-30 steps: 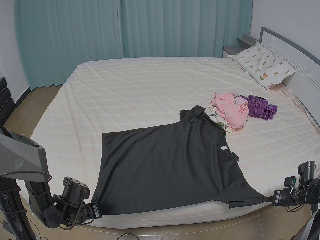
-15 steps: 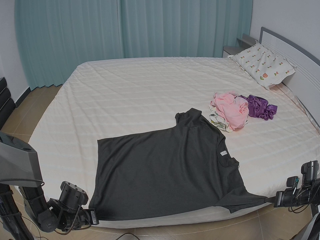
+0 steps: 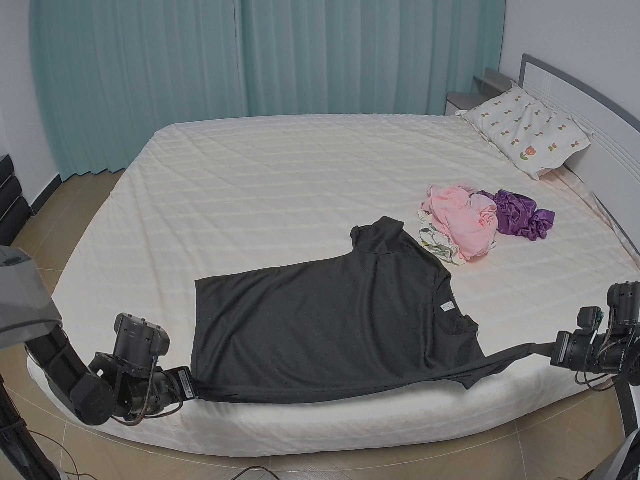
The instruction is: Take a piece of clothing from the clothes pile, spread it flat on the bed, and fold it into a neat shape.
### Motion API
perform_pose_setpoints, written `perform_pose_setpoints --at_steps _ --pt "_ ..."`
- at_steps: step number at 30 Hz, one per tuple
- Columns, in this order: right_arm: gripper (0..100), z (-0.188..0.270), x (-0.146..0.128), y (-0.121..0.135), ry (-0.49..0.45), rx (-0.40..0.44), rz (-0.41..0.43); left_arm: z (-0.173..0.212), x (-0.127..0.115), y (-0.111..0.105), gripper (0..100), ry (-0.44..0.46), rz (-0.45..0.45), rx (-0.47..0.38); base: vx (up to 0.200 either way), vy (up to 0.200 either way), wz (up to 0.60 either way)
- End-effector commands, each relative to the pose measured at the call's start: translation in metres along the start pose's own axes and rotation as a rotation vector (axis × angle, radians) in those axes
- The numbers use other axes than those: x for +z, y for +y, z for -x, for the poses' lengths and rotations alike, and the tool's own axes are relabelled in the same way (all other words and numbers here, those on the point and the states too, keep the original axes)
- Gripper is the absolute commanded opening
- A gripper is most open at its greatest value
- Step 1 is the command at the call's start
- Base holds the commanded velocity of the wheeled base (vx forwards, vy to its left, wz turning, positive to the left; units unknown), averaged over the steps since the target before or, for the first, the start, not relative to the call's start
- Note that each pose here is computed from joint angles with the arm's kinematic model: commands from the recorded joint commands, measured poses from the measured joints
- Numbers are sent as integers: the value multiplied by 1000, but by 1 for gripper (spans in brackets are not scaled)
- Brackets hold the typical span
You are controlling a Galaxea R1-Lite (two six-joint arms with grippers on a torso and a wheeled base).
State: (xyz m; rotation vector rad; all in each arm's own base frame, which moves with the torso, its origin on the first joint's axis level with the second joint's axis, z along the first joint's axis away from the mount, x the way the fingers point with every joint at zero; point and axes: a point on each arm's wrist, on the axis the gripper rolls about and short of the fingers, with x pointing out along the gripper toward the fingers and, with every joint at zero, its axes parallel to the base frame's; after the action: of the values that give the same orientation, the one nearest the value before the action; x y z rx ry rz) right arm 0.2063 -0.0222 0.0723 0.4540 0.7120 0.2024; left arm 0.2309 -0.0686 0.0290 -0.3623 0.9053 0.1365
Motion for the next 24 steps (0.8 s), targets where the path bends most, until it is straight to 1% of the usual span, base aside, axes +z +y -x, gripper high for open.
perform_pose_setpoints --at_steps 1,3,5,7,8,9,10,14,17,24 --pt "0 -14 20 5 -32 30 17 5 28 -7 0 -58 63 -32 0 0 0" --pt "0 -14 25 7 -45 39 9 12 32 -7 0 -67 72 -37 0 0 0" --pt "0 -17 24 11 -33 47 11 22 34 -7 0 -56 70 -31 0 0 0" --pt "0 -21 20 14 2 54 13 25 30 -4 0 -10 54 2 0 0 0" --pt "0 -21 20 14 2 54 13 25 30 -4 0 -10 54 2 0 0 0" --pt "0 -23 15 15 39 52 8 25 25 -1 0 37 33 35 0 0 0" --pt "0 -24 14 16 50 52 11 25 22 1 0 52 26 45 0 0 0" --pt "0 -24 13 15 53 51 22 24 18 3 0 80 19 50 0 0 0" --pt "0 -24 15 16 45 54 24 23 21 1 0 82 24 23 0 0 0" --pt "0 -33 23 14 36 55 26 3 37 -8 0 63 45 21 0 0 0"
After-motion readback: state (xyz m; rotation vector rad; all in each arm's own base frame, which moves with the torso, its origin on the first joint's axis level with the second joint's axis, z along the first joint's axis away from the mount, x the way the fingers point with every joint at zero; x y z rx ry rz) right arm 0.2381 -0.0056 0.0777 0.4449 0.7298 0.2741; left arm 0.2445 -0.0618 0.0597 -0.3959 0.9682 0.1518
